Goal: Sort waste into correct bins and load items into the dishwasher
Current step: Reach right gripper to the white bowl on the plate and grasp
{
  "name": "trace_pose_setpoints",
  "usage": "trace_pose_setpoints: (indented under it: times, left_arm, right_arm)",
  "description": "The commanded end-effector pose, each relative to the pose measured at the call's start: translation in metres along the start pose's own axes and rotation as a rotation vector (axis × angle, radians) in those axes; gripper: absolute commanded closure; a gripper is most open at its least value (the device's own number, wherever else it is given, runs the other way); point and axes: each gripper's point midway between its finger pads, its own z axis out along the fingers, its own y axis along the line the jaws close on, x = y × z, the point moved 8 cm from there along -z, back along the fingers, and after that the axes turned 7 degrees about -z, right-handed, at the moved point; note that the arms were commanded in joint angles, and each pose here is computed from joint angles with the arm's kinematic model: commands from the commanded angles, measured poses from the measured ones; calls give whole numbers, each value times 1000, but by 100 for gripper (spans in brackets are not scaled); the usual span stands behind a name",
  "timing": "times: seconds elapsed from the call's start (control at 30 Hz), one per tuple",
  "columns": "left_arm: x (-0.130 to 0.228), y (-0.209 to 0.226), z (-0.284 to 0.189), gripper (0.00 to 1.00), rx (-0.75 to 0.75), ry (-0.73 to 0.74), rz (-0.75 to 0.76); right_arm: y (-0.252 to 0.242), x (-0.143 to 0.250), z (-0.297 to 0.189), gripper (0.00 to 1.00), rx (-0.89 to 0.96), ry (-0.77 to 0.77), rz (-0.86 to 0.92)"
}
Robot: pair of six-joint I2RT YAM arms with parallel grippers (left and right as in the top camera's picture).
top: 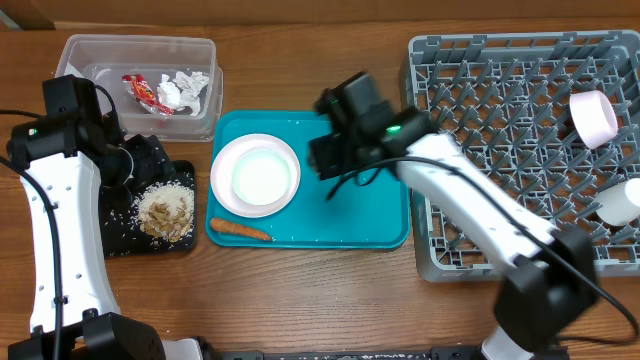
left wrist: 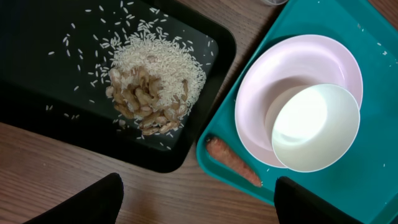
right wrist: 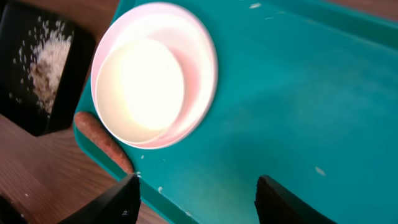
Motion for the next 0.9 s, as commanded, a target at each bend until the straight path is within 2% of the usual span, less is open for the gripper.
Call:
trace_pose_setpoints:
  times: [0.0, 0.3, 0.47, 0.5, 0.73, 0.87]
  left_arm:
    - [-1, -1, -10, 20, 9, -38, -8]
    - [-1, -1, -10, 20, 9, -39, -8]
    - [-1, -1, -10, 20, 9, -39, -8]
    - [-1, -1, -10, 20, 9, -39, -8]
    - [-1, -1, -10, 20, 9, -38, -8]
    - [0, -1, -10, 20, 8, -35, -8]
  right_arm:
    - [19, -1, 25, 43, -31, 10, -34]
    - [32, 6, 87, 47, 26, 36, 29]
    - [28, 14, 107, 59, 35, 71, 61]
    - [27, 14, 109, 65, 36, 72, 61]
    - [28, 12, 109, 88, 33, 62, 60]
    - [27, 14, 110, 93, 44, 68, 88]
